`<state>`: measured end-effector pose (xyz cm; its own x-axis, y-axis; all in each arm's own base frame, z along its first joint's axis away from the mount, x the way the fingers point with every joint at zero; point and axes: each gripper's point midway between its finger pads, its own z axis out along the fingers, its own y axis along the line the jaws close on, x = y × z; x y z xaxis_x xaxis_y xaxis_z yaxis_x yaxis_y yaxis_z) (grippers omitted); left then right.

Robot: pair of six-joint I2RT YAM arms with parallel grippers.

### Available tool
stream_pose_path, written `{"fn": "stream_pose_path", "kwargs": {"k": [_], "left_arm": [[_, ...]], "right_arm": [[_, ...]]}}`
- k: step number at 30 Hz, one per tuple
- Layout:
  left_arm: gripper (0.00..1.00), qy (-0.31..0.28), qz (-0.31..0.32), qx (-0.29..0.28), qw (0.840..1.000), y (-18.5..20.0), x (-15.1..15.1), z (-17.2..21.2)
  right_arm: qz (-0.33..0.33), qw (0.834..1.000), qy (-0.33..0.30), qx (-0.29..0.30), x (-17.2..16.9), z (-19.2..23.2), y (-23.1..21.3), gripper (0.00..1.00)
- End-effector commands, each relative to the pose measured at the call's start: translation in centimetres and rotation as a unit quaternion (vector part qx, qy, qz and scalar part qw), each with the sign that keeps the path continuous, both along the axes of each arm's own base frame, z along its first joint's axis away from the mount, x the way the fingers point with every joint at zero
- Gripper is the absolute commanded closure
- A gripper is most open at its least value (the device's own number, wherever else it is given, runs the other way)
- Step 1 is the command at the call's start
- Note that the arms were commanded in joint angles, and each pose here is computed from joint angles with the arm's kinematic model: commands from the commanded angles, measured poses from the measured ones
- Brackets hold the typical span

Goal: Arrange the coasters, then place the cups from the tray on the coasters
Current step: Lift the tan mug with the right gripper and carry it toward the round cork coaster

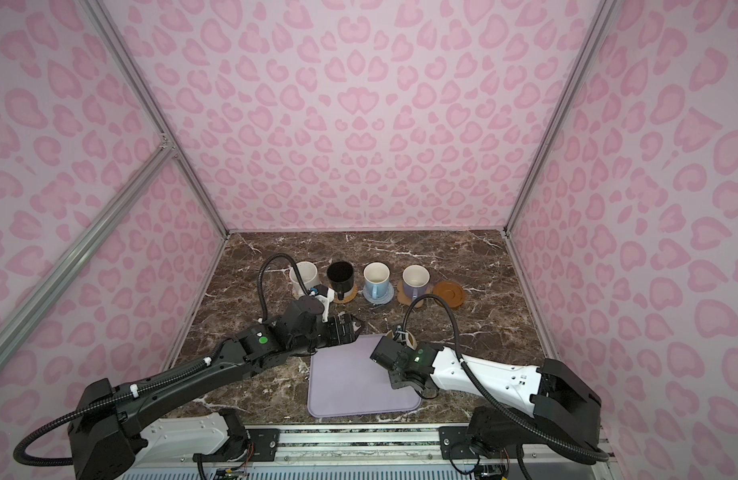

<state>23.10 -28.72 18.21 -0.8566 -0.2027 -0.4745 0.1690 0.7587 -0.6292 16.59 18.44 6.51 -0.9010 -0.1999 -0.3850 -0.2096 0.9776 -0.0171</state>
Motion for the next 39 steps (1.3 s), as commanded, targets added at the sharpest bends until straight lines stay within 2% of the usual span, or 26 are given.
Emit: {"fn": "stream_pose_path", "kwargs": {"k": [1,15,23,31,34,39], "left_arm": [[0.02,-0.018,0.008,-0.021,1.0,-0.3,0.5,1.2],[0.03,-0.059,0.002,-0.051,0.997,-2.4,2.3,5.0],[0.03,-0.065,-0.029,-0.051,0.996,-5.5,3.7,6.6],[0.03,-0.074,-0.056,-0.046,0.995,-9.3,6.1,7.8],[0.03,-0.081,-0.071,-0.05,0.993,-10.9,6.8,8.5],[0.03,-0.078,-0.077,-0.029,0.994,-12.3,8.2,7.6]], "right_arm": [[-0.003,0.999,-0.033,0.014,1.1,1.2,0.0,1.0],[-0.052,0.995,-0.088,0.021,4.3,5.1,-4.1,1.0],[-0.107,0.988,-0.108,0.011,6.6,7.9,-9.2,1.0],[-0.168,0.978,-0.117,0.044,11.1,9.0,-13.3,1.0],[-0.188,0.974,-0.116,0.052,13.1,8.5,-14.4,1.0],[-0.223,0.968,-0.103,0.058,16.5,7.2,-15.7,1.0]]}}
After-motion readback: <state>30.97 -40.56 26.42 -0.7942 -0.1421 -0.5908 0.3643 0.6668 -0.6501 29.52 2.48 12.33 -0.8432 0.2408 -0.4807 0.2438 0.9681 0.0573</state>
